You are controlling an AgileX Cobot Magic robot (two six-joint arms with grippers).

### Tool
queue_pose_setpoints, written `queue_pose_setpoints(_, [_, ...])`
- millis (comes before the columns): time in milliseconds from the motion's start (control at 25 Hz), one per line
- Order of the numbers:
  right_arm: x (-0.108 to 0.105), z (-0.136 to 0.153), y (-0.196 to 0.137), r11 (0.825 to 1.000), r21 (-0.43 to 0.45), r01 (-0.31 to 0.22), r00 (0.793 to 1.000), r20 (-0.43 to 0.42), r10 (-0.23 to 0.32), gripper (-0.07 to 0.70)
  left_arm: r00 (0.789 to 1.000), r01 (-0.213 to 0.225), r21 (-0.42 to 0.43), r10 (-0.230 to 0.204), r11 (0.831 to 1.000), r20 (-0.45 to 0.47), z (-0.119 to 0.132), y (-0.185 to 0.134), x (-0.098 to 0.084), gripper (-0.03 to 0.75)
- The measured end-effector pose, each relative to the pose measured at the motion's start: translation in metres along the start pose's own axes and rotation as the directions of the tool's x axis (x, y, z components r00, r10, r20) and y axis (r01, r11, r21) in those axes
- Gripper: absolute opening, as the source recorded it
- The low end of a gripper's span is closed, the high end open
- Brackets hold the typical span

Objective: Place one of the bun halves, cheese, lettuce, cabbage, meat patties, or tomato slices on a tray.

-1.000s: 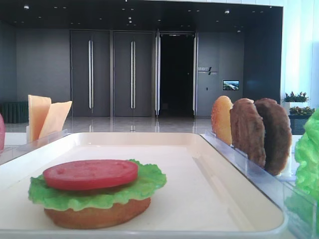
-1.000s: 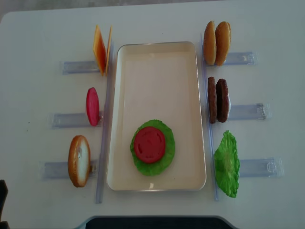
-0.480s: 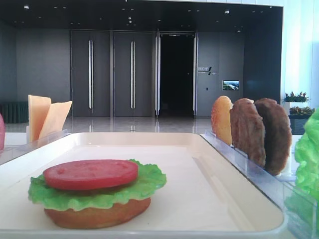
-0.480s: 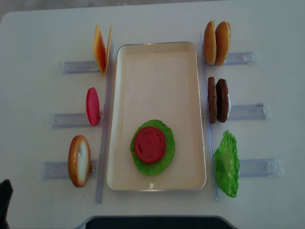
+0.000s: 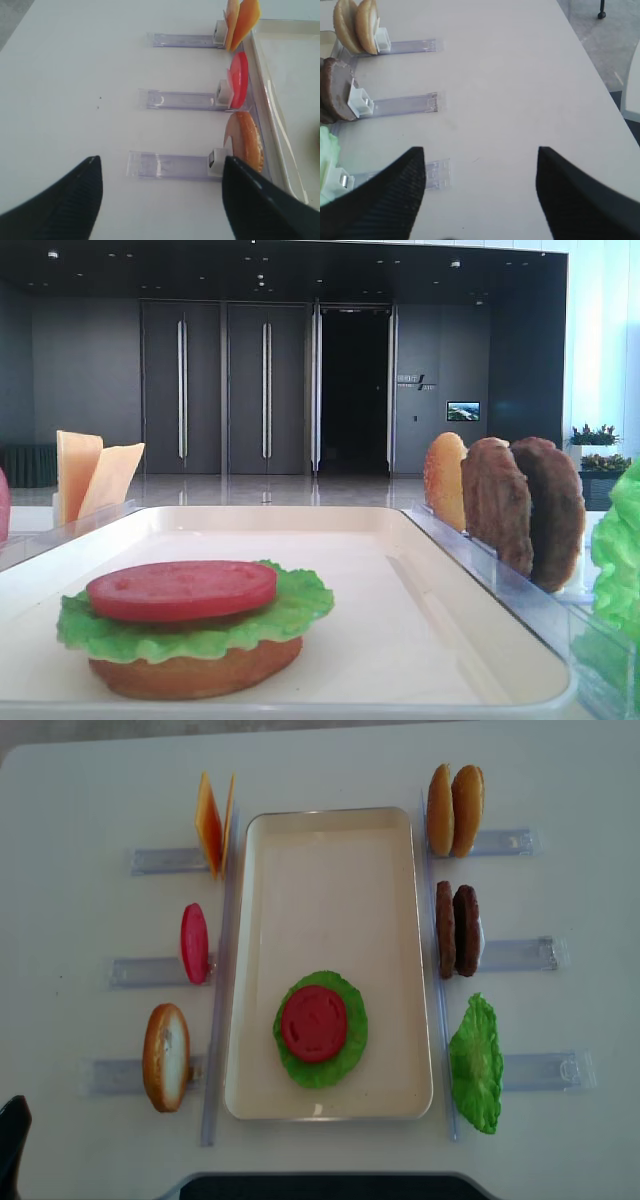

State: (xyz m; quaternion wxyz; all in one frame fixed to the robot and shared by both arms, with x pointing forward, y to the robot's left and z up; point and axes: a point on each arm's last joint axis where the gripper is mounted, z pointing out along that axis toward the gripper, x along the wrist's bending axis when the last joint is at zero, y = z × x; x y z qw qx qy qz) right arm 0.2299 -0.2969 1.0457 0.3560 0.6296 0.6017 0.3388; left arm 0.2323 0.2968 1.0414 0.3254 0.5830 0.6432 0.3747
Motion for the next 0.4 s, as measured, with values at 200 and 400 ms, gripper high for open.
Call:
queue_pose_setpoints(200, [0.0000, 0.0000, 0.0000, 1.000, 0.000, 0.000, 1.000, 0.000, 0.000, 0.480, 1.000, 0.000, 0.000, 0.000, 1.000, 0.000, 0.0000, 0.0000, 0.0000, 0.573])
queue_pose_setpoints(400, [0.0000, 0.0000, 0.0000, 1.000, 0.000, 0.000, 1.000, 0.000, 0.000, 0.480, 1.000, 0.000, 0.000, 0.000, 1.000, 0.000, 0.0000, 0.0000, 0.0000, 0.573])
